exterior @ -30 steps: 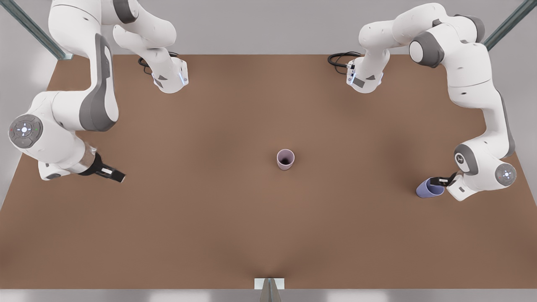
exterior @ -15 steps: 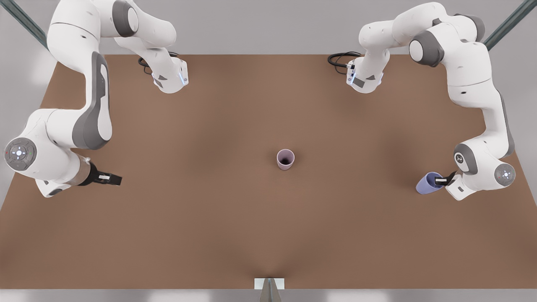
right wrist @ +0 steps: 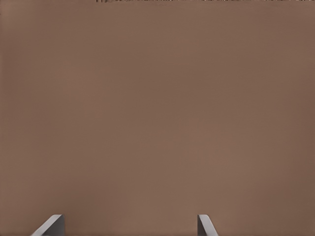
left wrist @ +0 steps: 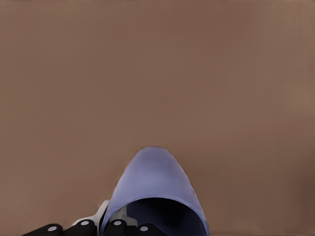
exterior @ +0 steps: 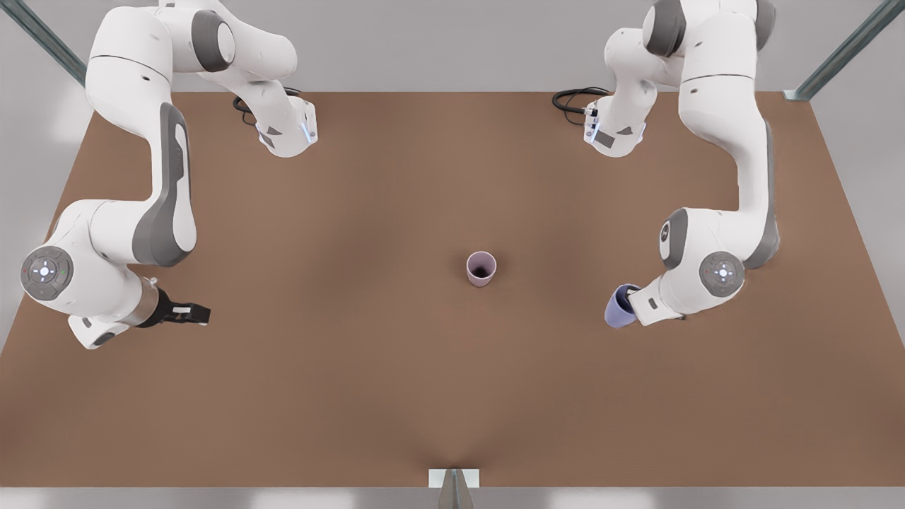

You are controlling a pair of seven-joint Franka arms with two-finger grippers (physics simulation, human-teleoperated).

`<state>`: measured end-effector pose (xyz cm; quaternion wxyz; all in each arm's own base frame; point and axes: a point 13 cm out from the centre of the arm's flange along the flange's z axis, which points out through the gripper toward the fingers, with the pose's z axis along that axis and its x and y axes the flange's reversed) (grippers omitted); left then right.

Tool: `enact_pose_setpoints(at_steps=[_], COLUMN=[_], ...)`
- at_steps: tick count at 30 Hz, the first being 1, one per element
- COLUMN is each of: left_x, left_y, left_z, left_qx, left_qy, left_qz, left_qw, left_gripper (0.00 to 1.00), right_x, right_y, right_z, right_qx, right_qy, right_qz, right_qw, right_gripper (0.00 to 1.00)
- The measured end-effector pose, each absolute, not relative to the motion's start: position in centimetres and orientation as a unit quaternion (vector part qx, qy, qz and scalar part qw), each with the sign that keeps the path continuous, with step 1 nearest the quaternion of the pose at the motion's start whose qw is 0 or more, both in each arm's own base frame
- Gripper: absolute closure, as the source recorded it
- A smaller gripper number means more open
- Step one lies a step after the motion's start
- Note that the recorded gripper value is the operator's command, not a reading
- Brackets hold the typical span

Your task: Stack the cups, with the pink cup at the bottom and the purple cup at the top

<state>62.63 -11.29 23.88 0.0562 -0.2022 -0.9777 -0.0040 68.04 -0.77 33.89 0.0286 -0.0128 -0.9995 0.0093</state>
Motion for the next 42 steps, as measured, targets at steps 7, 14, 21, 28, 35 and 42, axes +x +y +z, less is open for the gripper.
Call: enact_pose_setpoints(at_steps=[7, 14, 21, 28, 35, 42], left_x=[57.8, 54.2, 51.9, 49.0, 48.5, 48.3], left_y=[-31.9, -38.2, -40.2, -42.0, -41.6, -41.6], left_z=[26.6, 26.3, 25.5, 23.9, 22.6, 21.5], left_qx=[-0.208, -0.108, -0.029, 0.015, 0.059, 0.090], left_qy=[-0.976, -0.990, -0.994, -0.991, -0.988, -0.985], left_qz=[-0.005, -0.002, -0.006, -0.020, -0.033, -0.041], left_qw=[0.064, 0.087, 0.108, 0.132, 0.139, 0.144], left_gripper=[0.79, 0.79, 0.79, 0.79, 0.79, 0.79], right_x=[68.3, 68.3, 68.4, 68.4, 68.4, 68.4], right_y=[-0.8, -0.8, -0.8, -0.8, -0.8, -0.8], right_z=[34.1, 34.1, 34.1, 34.1, 34.1, 34.1], right_qx=[0.000, 0.009, 0.015, 0.020, 0.022, 0.024], right_qy=[-1.000, -1.000, -1.000, -1.000, -0.999, -0.999], right_qz=[0.009, 0.009, 0.009, 0.009, 0.009, 0.009], right_qw=[0.023, 0.022, 0.022, 0.022, 0.021, 0.021], right_gripper=[0.00, 0.00, 0.00, 0.00, 0.00, 0.00])
